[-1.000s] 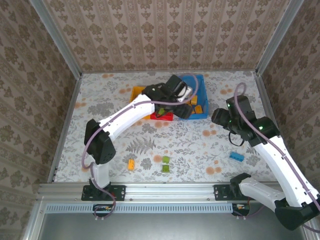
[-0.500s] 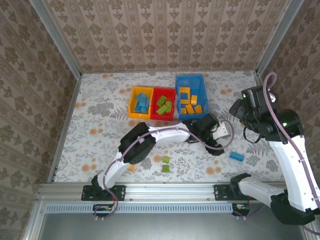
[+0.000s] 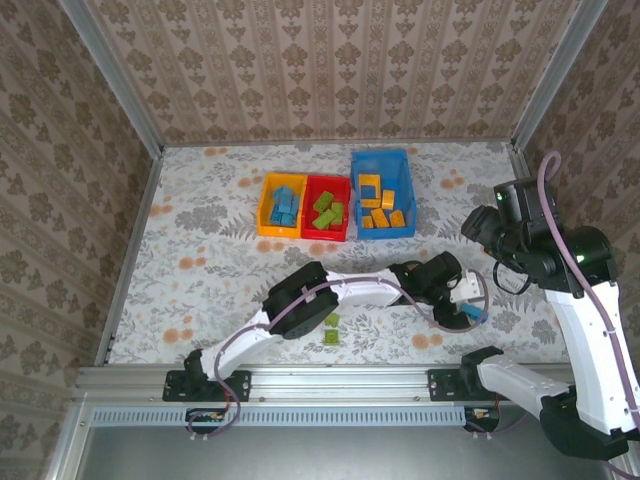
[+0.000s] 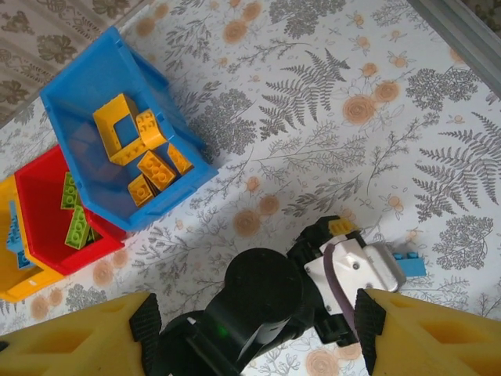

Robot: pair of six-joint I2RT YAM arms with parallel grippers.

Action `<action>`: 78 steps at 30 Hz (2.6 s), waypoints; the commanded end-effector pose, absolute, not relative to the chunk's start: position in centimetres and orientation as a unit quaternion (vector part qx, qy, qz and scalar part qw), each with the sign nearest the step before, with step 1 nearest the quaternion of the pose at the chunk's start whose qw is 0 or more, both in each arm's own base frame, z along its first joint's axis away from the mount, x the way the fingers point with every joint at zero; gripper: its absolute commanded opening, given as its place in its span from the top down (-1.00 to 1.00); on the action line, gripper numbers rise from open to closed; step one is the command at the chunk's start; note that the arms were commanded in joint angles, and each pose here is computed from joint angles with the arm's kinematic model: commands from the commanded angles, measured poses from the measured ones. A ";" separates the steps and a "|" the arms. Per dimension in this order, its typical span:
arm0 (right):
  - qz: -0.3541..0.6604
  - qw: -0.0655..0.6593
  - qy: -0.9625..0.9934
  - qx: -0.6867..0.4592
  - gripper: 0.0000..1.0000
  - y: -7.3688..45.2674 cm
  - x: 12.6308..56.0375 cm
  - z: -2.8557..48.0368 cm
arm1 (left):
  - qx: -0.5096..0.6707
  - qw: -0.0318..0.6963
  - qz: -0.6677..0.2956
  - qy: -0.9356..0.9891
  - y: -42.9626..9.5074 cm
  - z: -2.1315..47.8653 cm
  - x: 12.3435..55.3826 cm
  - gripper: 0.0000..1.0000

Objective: Sort the legos into containers by color

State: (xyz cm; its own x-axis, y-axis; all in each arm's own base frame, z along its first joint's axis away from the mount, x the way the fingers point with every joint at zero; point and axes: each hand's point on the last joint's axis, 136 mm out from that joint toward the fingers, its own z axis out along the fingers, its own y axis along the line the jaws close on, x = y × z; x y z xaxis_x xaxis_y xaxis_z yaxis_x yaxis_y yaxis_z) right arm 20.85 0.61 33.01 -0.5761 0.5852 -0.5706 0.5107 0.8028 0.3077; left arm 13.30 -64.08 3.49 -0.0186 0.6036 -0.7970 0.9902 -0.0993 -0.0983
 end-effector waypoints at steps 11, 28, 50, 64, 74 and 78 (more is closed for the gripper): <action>0.060 0.316 0.901 0.291 -0.39 0.9 19.8 31.9 | 0.637 0.253 -0.391 0.615 -66.0 2.2 11.8 -0.07; 0.096 0.333 0.905 0.246 -0.26 2.7 22.0 32.5 | 0.567 0.310 -0.377 0.664 -62.7 9.6 15.9 0.54; 0.274 0.293 0.914 -0.070 -0.25 26.2 33.2 28.4 | 0.119 0.271 -0.139 0.945 -19.7 15.6 35.2 0.48; 0.261 0.245 0.929 -0.091 -0.25 27.9 33.6 24.0 | 0.051 0.194 -0.070 0.977 -17.0 10.5 41.1 0.44; 0.254 0.234 0.934 -0.095 -0.28 27.7 33.1 22.9 | 0.061 0.183 -0.039 0.980 -18.4 10.0 42.5 -0.02; 0.248 0.231 0.935 -0.106 -0.29 27.1 32.2 22.1 | 0.071 0.201 -0.037 0.976 -19.0 11.5 42.4 -0.06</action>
